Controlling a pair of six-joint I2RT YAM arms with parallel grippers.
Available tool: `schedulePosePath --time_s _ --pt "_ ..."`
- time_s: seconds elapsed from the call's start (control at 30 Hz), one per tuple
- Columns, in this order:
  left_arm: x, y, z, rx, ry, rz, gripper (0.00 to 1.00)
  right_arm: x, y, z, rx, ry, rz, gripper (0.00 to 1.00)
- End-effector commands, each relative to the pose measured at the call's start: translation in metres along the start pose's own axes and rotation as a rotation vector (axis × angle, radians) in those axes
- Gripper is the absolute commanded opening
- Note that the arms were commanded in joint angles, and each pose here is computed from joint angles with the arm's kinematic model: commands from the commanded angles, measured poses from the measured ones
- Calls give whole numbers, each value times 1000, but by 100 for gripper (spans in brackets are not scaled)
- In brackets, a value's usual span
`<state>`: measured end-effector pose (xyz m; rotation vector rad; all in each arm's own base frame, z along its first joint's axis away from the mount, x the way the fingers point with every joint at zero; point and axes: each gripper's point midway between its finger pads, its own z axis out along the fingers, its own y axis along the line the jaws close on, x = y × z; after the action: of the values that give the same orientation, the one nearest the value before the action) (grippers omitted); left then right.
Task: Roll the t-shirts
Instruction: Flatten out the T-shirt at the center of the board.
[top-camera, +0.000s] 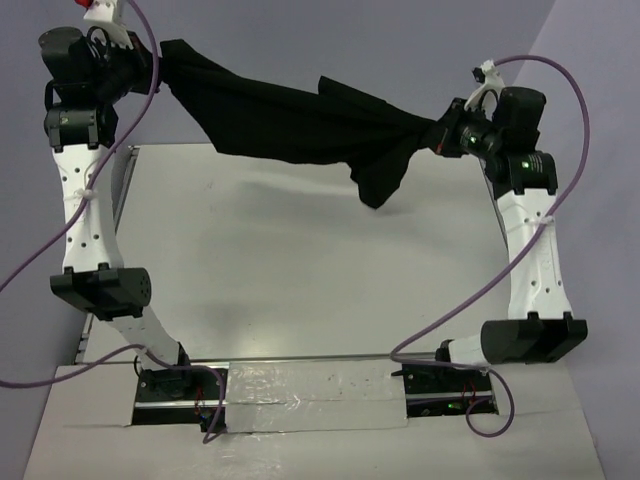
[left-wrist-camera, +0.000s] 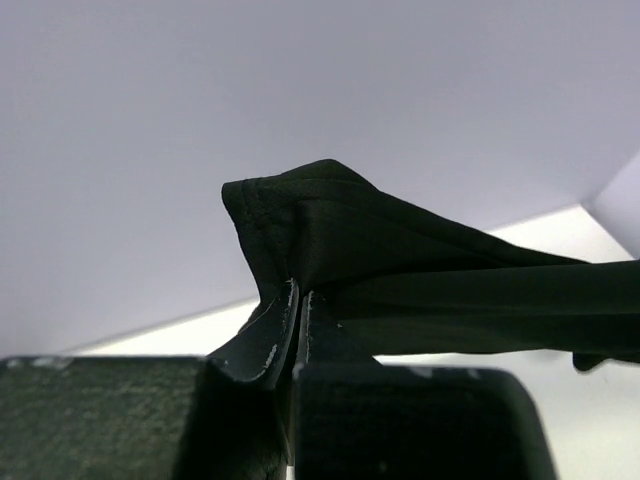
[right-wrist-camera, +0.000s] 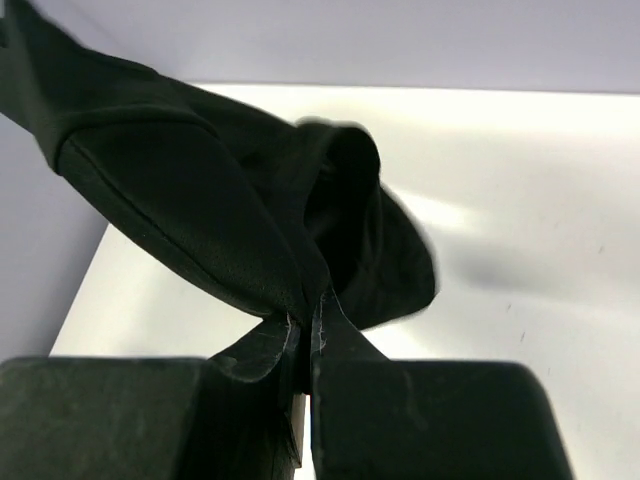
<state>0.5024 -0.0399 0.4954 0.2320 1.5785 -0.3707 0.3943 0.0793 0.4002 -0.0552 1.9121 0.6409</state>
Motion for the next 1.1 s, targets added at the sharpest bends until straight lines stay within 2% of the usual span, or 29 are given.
schedulePosePath --time_s 0.0,0.13,0.2,0.23,0.27,0.3,0.33,0.37,0.4,0.43,0.47,0.5,0.57,0.67,0.7,0.73,0.77,0.8,0.83,0.87,0.9,0.93,0.97,1.0,1.03,1.07 --pt "18 21 -33 -83 92 15 0 8 14 -40 -3 -22 -63 0" --pt "63 27 -33 -85 209 -65 0 42 -3 -30 37 58 9 0" --pt "79 32 -22 -91 219 -117 0 50 -16 -5 36 79 71 0" --pt "75 34 -14 -79 189 -120 0 48 -19 6 29 75 83 0" --pt "88 40 0 -71 205 -146 0 38 -28 20 63 39 101 0" --pt "79 40 8 -64 176 -173 0 19 -26 28 65 -1 82 0" --pt "90 48 26 -60 176 -192 0 20 -38 57 75 22 79 0" --pt "87 51 34 -62 160 -199 0 13 -43 70 90 13 70 0" --pt "84 54 43 -60 142 -206 0 -24 -43 73 115 -68 39 0" --pt "61 54 47 -62 85 -178 0 -20 -62 100 142 -39 55 0" --pt "65 58 61 -62 70 -169 0 -28 -67 109 156 -51 57 0" --pt "52 58 63 -60 31 -151 0 -62 -60 106 156 -126 25 0" --pt "36 55 68 -38 -34 -135 0 -68 -70 123 166 -124 10 0" --pt "28 47 61 -10 -65 -103 0 -82 -64 118 151 -168 -42 0" --pt "40 47 62 -5 -42 -105 0 -66 -66 114 157 -143 -41 0" --pt "46 45 60 7 -24 -103 0 -67 -62 111 132 -171 -66 0" --pt "47 40 54 19 -14 -76 0 -59 -61 108 121 -170 -87 4" --pt "73 37 53 46 50 -95 0 -22 -56 105 109 -119 -84 7" --pt "77 29 44 70 68 -67 0 -16 -53 103 96 -145 -116 13" --pt "92 24 41 92 103 -60 0 35 -69 107 122 -60 -93 19" --pt "140 16 35 127 216 -96 0 36 -60 90 122 -89 -109 25" --pt "162 8 28 150 270 -86 0 49 -65 86 137 -83 -109 33" --pt "172 -8 18 199 293 10 0 94 -82 85 182 -6 -70 39" --pt "225 -17 4 227 401 -14 0 109 -86 79 206 11 -50 47" --pt "243 -38 -10 282 447 3 0 119 -87 69 225 14 -24 57" --pt "266 -45 -19 322 485 61 0 155 -101 64 273 75 8 60"
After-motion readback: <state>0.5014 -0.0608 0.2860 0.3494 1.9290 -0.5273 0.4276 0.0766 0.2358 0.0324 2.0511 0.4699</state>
